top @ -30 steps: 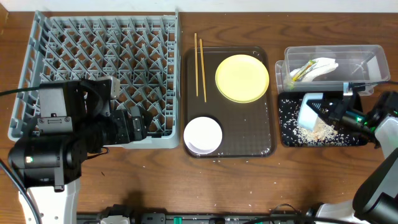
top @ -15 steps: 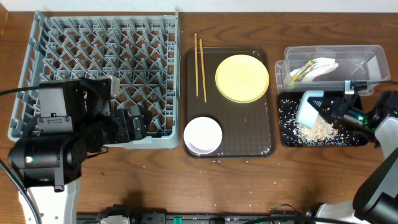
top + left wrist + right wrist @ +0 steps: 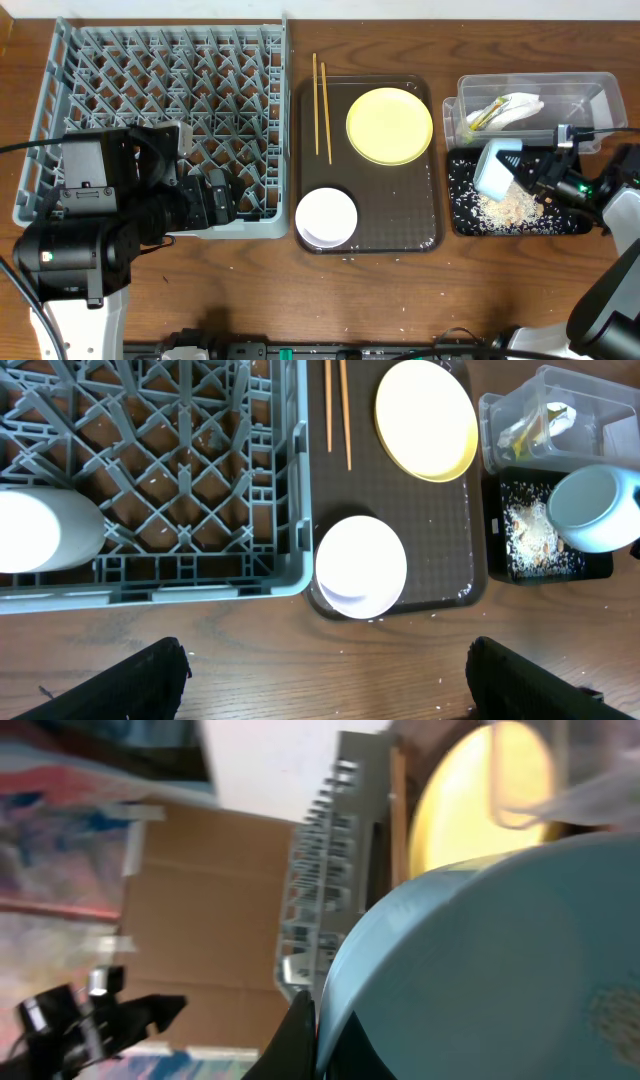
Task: Sort waste into correct bins and load items into the dishwasher
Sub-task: 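Shake the inverted blue bowl over the black tray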
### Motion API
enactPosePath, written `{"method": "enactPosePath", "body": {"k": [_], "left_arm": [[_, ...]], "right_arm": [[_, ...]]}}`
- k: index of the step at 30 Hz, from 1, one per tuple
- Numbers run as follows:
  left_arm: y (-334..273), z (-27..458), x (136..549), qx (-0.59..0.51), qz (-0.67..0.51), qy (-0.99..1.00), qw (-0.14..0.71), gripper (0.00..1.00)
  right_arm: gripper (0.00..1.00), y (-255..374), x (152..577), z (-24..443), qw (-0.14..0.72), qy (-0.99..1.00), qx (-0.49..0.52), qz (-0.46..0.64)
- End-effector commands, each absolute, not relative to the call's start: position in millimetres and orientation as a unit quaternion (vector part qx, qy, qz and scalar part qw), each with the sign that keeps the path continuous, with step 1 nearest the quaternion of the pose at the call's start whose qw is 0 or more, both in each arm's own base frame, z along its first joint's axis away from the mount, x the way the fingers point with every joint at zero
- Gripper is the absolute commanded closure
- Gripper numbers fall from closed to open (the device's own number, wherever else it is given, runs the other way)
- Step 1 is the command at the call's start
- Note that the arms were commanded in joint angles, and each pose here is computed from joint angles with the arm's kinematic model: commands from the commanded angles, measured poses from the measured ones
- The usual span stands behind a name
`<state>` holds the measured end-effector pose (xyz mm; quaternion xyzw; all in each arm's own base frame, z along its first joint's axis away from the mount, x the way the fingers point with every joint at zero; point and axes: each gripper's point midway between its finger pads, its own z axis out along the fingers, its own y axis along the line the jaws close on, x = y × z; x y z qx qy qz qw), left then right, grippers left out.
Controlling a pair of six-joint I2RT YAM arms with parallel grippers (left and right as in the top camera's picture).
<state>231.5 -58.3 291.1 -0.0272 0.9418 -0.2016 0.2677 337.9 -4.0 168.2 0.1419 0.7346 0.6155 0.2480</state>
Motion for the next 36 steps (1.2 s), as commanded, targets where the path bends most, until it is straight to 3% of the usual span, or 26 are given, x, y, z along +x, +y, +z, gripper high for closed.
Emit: {"method": "enactPosePath", "body": {"k": [1, 13, 17, 20, 24, 26, 27, 32, 36], "left_arm": [[-60, 292, 231, -0.017, -0.203, 0.941, 0.269, 0.10], [-60, 292, 231, -0.017, -0.203, 0.941, 0.269, 0.10], [-60, 291, 231, -0.018, -0.203, 0.942, 0.268, 0.10], [-60, 291, 230, -0.018, -0.203, 0.942, 0.266, 0.10], [-60, 291, 230, -0.018, -0.203, 0.942, 0.265, 0.10], [-60, 291, 229, -0.018, -0.203, 0.943, 0.265, 0.10], [-60, 291, 229, -0.018, -0.203, 0.943, 0.265, 0.10], [-60, 290, 229, -0.018, -0.203, 0.943, 0.264, 0.10], [-60, 290, 229, -0.019, -0.203, 0.943, 0.264, 0.10]], "right_arm": [[0.99, -2, 335, 185, 0.264, 0.715, 0.118, 0.636], [0.99, -3, 336, 181, 0.264, 0.723, 0.122, 0.627], [0.99, -27, 335, 112, 0.169, 0.809, 0.282, 0.487], [0.99, -9, 335, 146, 0.223, 0.777, 0.179, 0.561], [0.99, -22, 334, 119, 0.177, 0.805, 0.257, 0.503], [0.99, 2, 332, 183, 0.282, 0.722, 0.091, 0.625], [0.99, 5, 330, 191, 0.295, 0.709, 0.073, 0.637], [0.99, -23, 332, 108, 0.167, 0.827, 0.262, 0.470], [0.99, 0, 334, 159, 0.263, 0.769, 0.110, 0.572]]}}
